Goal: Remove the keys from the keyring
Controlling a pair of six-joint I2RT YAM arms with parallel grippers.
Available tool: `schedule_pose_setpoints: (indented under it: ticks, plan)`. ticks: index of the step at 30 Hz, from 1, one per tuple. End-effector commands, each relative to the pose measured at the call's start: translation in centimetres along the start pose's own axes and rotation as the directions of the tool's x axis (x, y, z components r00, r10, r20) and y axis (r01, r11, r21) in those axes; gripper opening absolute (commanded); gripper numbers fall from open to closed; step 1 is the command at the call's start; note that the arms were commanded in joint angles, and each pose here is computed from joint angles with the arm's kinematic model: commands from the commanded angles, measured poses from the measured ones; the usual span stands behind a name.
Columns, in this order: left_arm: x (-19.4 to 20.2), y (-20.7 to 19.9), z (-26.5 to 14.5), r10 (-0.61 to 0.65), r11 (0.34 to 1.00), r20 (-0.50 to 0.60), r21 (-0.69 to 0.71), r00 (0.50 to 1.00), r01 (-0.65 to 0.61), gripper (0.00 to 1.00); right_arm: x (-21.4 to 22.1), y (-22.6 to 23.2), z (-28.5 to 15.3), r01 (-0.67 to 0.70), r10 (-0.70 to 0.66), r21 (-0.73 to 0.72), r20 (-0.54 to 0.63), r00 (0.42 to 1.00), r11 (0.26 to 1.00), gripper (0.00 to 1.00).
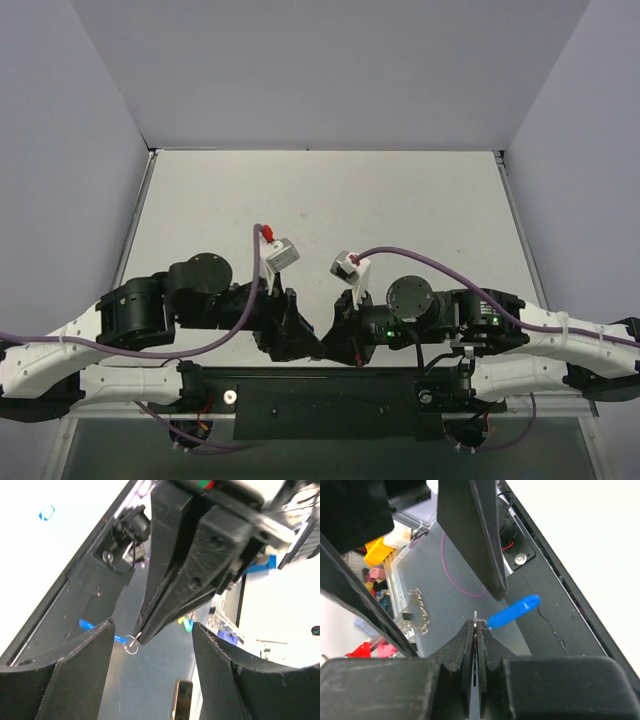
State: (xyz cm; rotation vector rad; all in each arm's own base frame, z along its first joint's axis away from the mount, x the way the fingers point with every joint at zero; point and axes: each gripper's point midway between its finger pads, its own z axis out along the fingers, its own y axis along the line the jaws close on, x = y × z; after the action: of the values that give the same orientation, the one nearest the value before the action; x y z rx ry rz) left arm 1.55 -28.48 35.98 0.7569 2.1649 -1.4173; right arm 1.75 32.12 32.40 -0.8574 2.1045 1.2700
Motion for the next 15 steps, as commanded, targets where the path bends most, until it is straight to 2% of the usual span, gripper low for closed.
schedule_pose_setpoints:
  ticks: [1,5,8,15]
  plan:
    - [-4.1,-1.8,-2.7,0.019,0.996,0.245,0.075,0.969,-0.038,0.73,-2.3,2.1,-0.7,-0.083,0.095,-0.096,0.123,0.988,0.992,0.00]
    - [-5.2,-2.8,-4.8,0.035,0.988,0.349,0.132,0.936,-0.086,0.73,-3.6,2.5,-1.2,-0.142,0.170,-0.145,0.201,0.965,0.979,0.00]
    - [-5.0,-3.3,-5.3,0.067,0.972,0.386,0.183,0.920,-0.147,0.73,-3.9,3.0,-1.4,-0.162,0.205,-0.193,0.229,0.952,0.968,0.00]
    - [-4.7,-6.0,-7.3,0.151,0.861,0.545,0.337,0.825,-0.380,0.73,-5.3,5.9,-2.9,-0.137,0.234,-0.347,0.253,0.939,0.928,0.00]
